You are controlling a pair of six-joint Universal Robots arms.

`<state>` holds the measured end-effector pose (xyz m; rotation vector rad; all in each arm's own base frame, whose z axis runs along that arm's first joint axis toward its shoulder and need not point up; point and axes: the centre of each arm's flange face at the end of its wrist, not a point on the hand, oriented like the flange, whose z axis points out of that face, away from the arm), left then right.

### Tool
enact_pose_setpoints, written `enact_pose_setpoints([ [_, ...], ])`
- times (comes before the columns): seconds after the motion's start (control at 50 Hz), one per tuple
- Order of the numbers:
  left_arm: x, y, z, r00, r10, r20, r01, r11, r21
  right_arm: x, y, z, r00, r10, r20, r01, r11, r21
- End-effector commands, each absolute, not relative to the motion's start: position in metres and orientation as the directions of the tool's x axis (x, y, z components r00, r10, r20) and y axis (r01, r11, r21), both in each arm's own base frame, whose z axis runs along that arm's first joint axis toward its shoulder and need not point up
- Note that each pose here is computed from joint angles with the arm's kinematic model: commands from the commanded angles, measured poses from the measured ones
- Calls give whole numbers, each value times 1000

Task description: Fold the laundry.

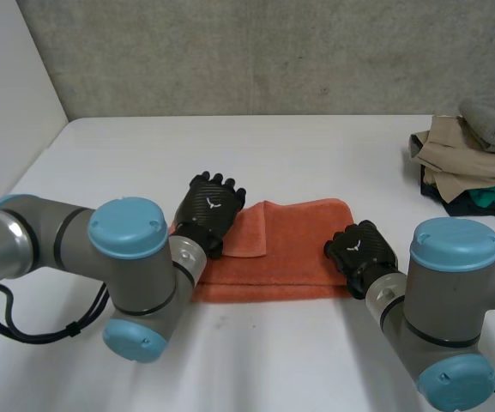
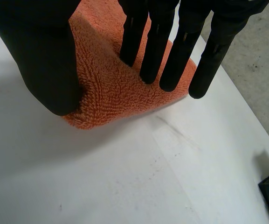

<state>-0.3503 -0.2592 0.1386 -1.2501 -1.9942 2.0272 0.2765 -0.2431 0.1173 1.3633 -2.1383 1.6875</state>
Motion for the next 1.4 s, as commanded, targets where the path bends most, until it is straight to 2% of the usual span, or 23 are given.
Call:
enact_pose_setpoints([
  [0.02,-351,-287,121,-701,502,-506,505,-151,-850,277,-244,117,-597,-573,561,-678,-12,-735],
  [0.08,-345,-314,126,-757,407,-511,502,-138,-854,276,-245,117,-599,-570,562,-679,-10,-734],
  [0.1,-330,-335,131,-803,304,-512,507,-102,-856,275,-246,117,-600,-568,563,-680,-8,-733],
  [0.18,-296,-362,139,-851,102,-515,517,-9,-856,275,-247,118,-603,-564,564,-679,-8,-734],
  [0.24,-296,-357,137,-846,121,-519,523,-2,-852,274,-248,118,-604,-561,566,-680,-8,-733],
  [0.3,-304,-336,132,-824,221,-522,532,-19,-847,274,-248,118,-605,-560,566,-680,-7,-733],
  [0.42,-296,-297,158,-808,297,-509,520,-46,-853,273,-249,120,-574,-553,604,-711,-28,-702],
  [0.5,-286,-279,171,-814,299,-498,509,-48,-860,265,-251,122,-476,-512,715,-805,-72,-588],
  [0.52,-283,-277,174,-817,296,-495,504,-50,-862,257,-257,125,-416,-463,782,-860,-78,-504],
  [0.6,-275,-262,185,-828,293,-478,485,-55,-873,247,-273,142,-299,-334,894,-936,-79,-342],
  [0.66,-272,-254,189,-833,294,-468,474,-56,-879,257,-281,155,-344,-285,895,-911,-129,-391],
  [0.74,-270,-251,196,-839,288,-461,462,-68,-884,285,-278,162,-371,-268,889,-849,-290,-441],
  [0.76,-270,-251,197,-841,287,-459,460,-70,-885,310,-264,165,-364,-279,888,-791,-411,-453],
  [0.78,-270,-251,199,-841,286,-459,458,-72,-886,318,-258,165,-360,-285,888,-768,-450,-455],
  [0.84,-270,-250,201,-843,286,-456,454,-78,-887,355,-217,151,-296,-353,887,-641,-615,-459],
  [0.96,-272,-249,202,-844,289,-452,449,-81,-890,364,-170,124,-187,-486,854,-544,-672,-502],
  [1.02,-278,-245,204,-847,304,-437,430,-92,-898,360,-162,118,-176,-536,826,-522,-660,-540],
  [1.08,-285,-241,208,-850,320,-420,406,-111,-907,356,-157,122,-208,-614,761,-474,-617,-627],
  [1.18,-302,-237,222,-857,345,-383,350,-156,-924,328,-197,164,-441,-657,611,-427,-445,-787],
  [1.2,-306,-235,224,-857,352,-376,339,-165,-926,318,-208,171,-510,-680,527,-392,-362,-846],
  [1.28,-329,-229,227,-853,400,-335,282,-187,-941,302,-227,189,-636,-705,314,-266,-182,-947],
  [1.36,-353,-221,226,-839,457,-293,229,-192,-954,288,-244,204,-707,-689,158,-171,-50,-984],
  [1.4,-368,-218,222,-826,493,-274,203,-194,-960,281,-252,207,-730,-672,121,-157,-8,-988],
])
